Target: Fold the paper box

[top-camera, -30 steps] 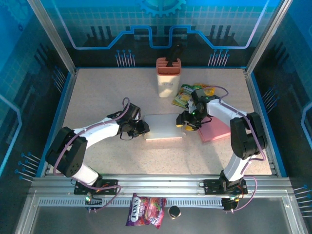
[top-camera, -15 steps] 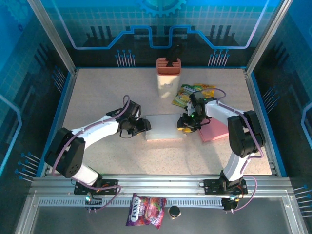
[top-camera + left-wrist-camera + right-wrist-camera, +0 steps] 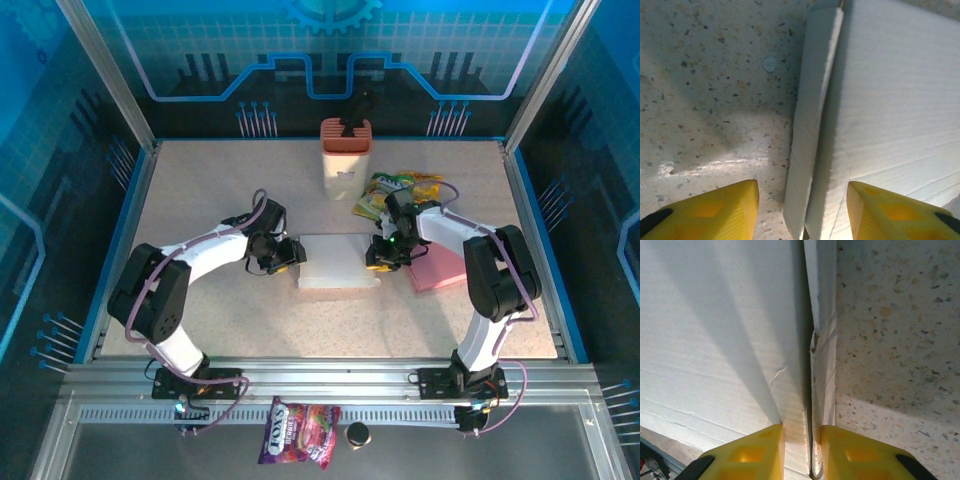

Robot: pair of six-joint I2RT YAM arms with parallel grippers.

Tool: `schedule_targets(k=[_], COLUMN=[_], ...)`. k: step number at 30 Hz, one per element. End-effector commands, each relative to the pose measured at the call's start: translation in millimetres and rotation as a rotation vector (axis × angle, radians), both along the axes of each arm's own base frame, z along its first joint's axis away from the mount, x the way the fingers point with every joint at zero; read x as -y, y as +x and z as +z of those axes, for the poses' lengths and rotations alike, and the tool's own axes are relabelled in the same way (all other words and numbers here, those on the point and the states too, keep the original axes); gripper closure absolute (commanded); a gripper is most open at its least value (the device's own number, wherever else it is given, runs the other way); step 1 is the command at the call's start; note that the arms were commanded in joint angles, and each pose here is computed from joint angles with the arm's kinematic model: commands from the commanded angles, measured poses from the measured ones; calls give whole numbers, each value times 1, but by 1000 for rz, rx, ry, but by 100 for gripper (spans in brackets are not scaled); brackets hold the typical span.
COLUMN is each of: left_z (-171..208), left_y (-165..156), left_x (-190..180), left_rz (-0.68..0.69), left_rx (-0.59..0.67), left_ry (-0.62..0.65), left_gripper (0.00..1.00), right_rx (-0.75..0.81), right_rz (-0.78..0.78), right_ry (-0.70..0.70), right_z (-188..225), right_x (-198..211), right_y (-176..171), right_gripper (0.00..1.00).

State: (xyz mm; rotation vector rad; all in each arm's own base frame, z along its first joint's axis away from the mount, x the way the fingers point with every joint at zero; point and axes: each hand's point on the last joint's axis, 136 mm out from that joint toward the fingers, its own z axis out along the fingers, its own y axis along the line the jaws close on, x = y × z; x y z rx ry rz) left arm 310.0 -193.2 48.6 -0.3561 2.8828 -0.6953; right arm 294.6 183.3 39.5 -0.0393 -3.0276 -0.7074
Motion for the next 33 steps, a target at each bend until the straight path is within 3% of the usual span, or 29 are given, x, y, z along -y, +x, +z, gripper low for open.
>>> schedule_targets(k=[1, 11, 16, 22, 24, 33], left_z=[-1, -7, -17, -21, -22, -37], left_y=[-1, -1, -2, -1, -1, -7], left_x=[0, 3, 3, 3, 2, -10], left_rz=[-22, -38, -46, -40, -41, 8], left_rx=[-15, -20, -37, -25, -21, -37], left_ry=[-11, -20, -18, -18, -16, -7], left_gripper=[50, 58, 67, 77, 81, 99], right_rx=[-36, -22, 17, 72, 54, 25], right_rz=[36, 39, 23, -38, -42, -22], right_ry=[-50, -40, -14, 181, 262, 342], right_z=[-12, -3, 10, 18, 16, 4], right_x=[2, 1, 4, 3, -4, -14], right_y=[-11, -11, -7, 9, 12, 19], right_gripper=[76, 76, 65, 48, 46, 39])
